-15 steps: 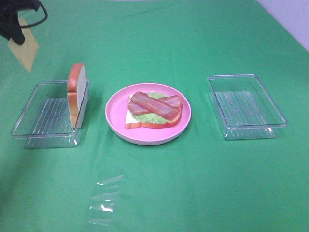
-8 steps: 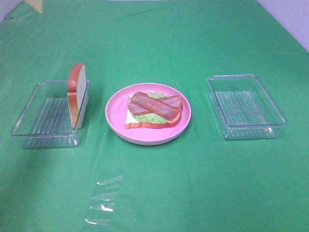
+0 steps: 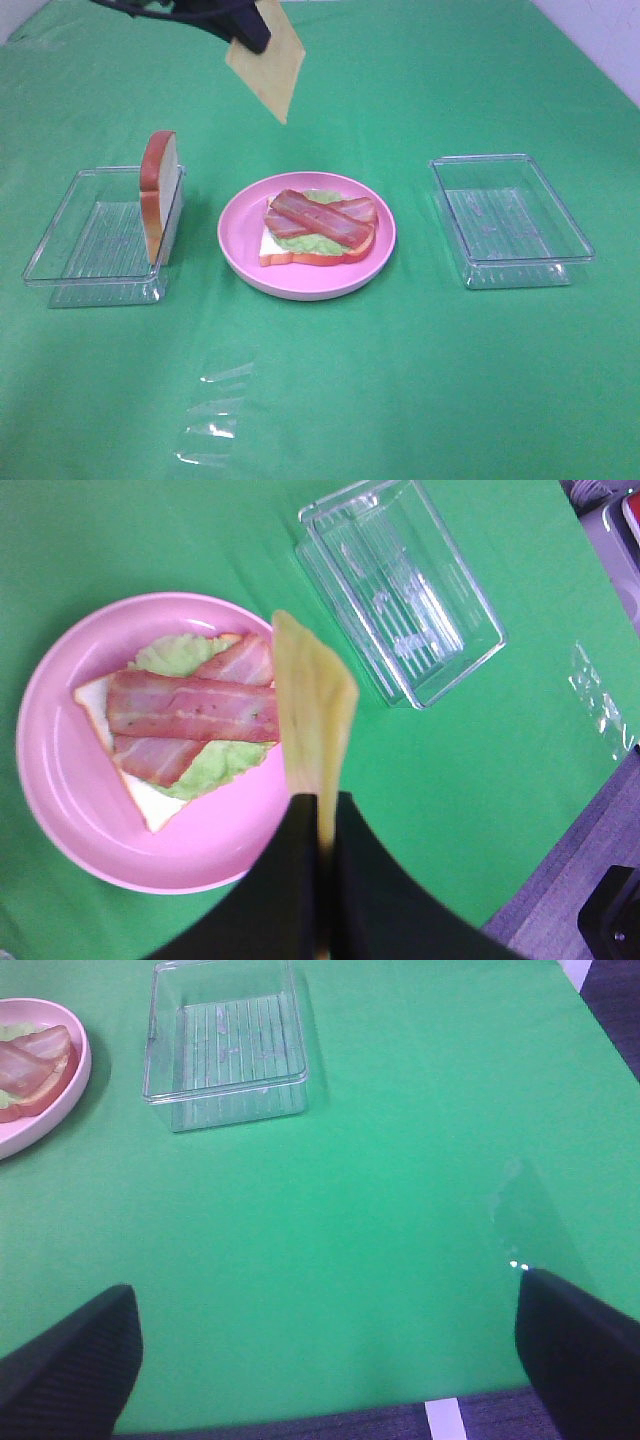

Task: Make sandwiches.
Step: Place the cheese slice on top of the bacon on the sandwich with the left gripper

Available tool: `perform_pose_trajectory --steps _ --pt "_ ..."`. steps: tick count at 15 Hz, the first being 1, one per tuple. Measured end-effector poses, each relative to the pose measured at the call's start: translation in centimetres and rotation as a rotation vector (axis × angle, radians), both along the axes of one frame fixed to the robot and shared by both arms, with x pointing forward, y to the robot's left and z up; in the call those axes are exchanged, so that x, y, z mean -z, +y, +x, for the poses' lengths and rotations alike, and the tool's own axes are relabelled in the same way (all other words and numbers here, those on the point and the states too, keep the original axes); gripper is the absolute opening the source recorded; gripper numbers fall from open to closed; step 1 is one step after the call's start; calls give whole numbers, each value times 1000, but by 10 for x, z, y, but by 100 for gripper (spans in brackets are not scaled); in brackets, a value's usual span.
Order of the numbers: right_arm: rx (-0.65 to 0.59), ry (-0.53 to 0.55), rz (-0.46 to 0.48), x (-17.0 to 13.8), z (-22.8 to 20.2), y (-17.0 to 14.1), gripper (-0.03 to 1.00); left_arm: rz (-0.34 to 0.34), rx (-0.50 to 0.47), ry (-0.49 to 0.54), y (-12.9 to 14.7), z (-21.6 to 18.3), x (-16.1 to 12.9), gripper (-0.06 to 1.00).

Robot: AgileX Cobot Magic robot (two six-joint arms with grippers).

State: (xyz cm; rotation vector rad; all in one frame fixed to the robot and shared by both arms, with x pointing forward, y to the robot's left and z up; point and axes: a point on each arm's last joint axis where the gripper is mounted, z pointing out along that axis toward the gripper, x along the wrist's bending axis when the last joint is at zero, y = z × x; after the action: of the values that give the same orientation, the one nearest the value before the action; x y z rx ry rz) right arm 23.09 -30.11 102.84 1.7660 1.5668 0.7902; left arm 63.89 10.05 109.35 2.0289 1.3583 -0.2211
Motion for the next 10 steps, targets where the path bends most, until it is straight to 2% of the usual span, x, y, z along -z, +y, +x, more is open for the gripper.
perform_pose_trajectory --steps 2,3,5,10 --pt "0 0 0 0 0 0 97 -5 10 74 -14 9 33 0" --pt "0 0 0 0 0 0 97 -21 17 150 -31 16 69 0" --pt "0 0 0 0 0 0 97 -16 24 183 -49 18 97 0" --pt "0 0 0 0 0 0 97 -20 -7 167 -58 24 117 0"
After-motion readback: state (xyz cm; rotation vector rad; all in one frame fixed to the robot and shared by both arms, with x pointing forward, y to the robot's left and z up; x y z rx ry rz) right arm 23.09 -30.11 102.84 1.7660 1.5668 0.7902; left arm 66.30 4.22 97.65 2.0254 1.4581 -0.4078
